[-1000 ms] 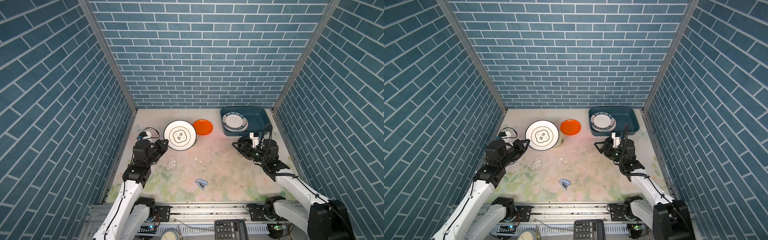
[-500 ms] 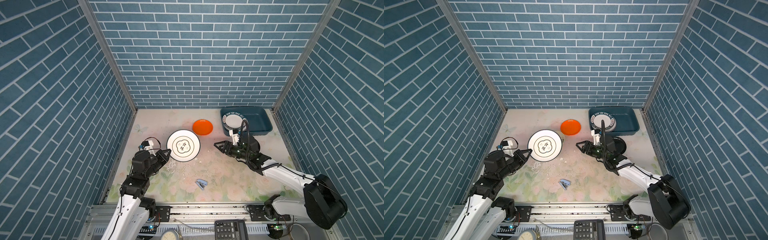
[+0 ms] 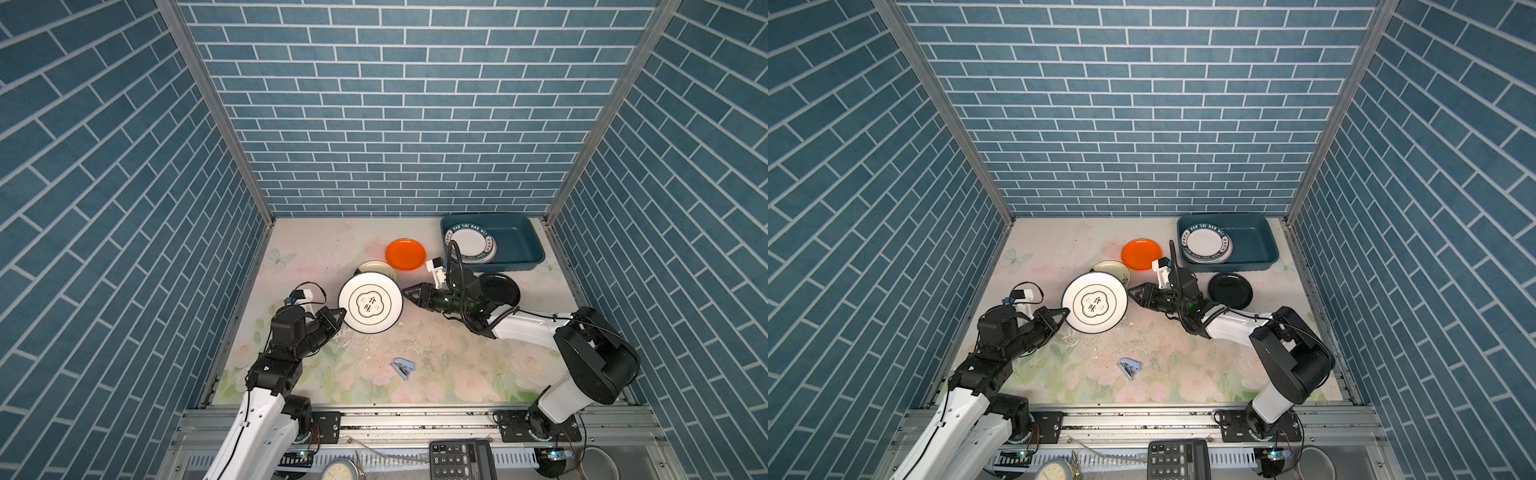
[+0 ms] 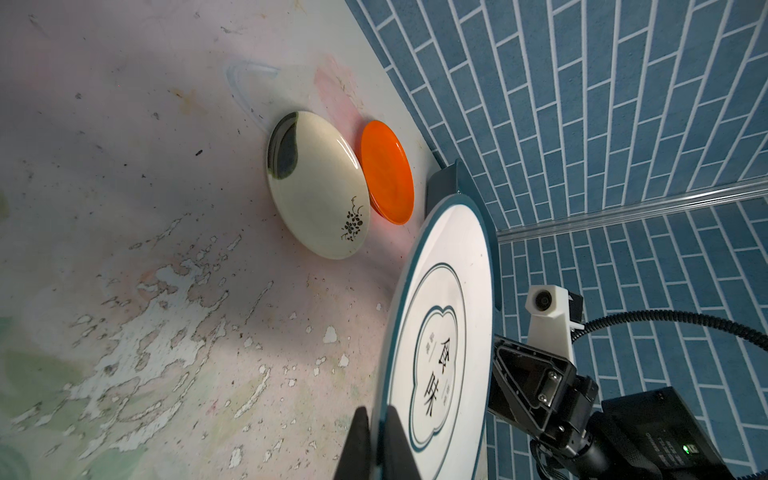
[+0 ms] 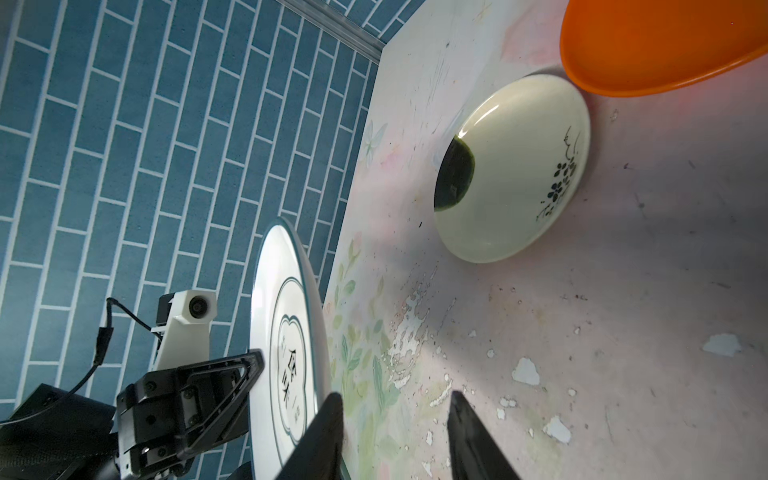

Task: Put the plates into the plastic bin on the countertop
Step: 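Lift the patterned plate upright with the left gripper toward the right gripper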

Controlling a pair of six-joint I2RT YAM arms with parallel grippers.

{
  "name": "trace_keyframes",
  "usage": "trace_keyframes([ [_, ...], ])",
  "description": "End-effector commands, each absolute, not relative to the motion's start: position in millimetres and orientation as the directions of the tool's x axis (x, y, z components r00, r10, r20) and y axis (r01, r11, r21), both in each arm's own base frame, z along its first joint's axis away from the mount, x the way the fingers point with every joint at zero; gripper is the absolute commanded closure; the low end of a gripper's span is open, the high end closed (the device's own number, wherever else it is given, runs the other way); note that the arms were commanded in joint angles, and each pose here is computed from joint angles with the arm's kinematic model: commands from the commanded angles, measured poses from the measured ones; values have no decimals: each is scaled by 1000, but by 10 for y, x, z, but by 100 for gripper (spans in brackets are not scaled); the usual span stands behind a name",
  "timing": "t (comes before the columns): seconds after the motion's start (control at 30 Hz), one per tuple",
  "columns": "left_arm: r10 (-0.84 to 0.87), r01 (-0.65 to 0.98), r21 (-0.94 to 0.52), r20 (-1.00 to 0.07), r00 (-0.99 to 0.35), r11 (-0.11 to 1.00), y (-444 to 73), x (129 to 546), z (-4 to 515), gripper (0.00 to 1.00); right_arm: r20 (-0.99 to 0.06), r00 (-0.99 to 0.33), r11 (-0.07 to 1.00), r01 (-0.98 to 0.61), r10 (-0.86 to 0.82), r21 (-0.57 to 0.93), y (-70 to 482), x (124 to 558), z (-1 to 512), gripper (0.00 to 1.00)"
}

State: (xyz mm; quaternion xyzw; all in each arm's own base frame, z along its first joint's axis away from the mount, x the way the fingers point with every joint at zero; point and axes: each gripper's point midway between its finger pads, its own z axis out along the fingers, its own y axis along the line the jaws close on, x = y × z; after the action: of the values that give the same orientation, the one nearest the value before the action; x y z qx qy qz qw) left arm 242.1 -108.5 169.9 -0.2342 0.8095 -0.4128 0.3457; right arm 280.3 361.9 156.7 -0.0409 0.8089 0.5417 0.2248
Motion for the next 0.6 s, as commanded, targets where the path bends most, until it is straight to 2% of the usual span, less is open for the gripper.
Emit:
trace_keyframes([
  [0.0, -650, -47, -835, -391, -652, 549, -1124, 2432, 1750, 100, -424, -887, 343, -346, 184, 873, 3766, 2822, 1773, 58],
  [0.27, -649, -59, -826, -394, -651, 560, -1106, 2442, 1701, 100, -425, -889, 330, -355, 171, 875, 3812, 2790, 1798, 59],
  [0.57, -628, -64, -774, -458, -630, 629, -995, 2403, 1782, 100, -483, -853, 445, -361, 197, 819, 3596, 2845, 1837, 59],
])
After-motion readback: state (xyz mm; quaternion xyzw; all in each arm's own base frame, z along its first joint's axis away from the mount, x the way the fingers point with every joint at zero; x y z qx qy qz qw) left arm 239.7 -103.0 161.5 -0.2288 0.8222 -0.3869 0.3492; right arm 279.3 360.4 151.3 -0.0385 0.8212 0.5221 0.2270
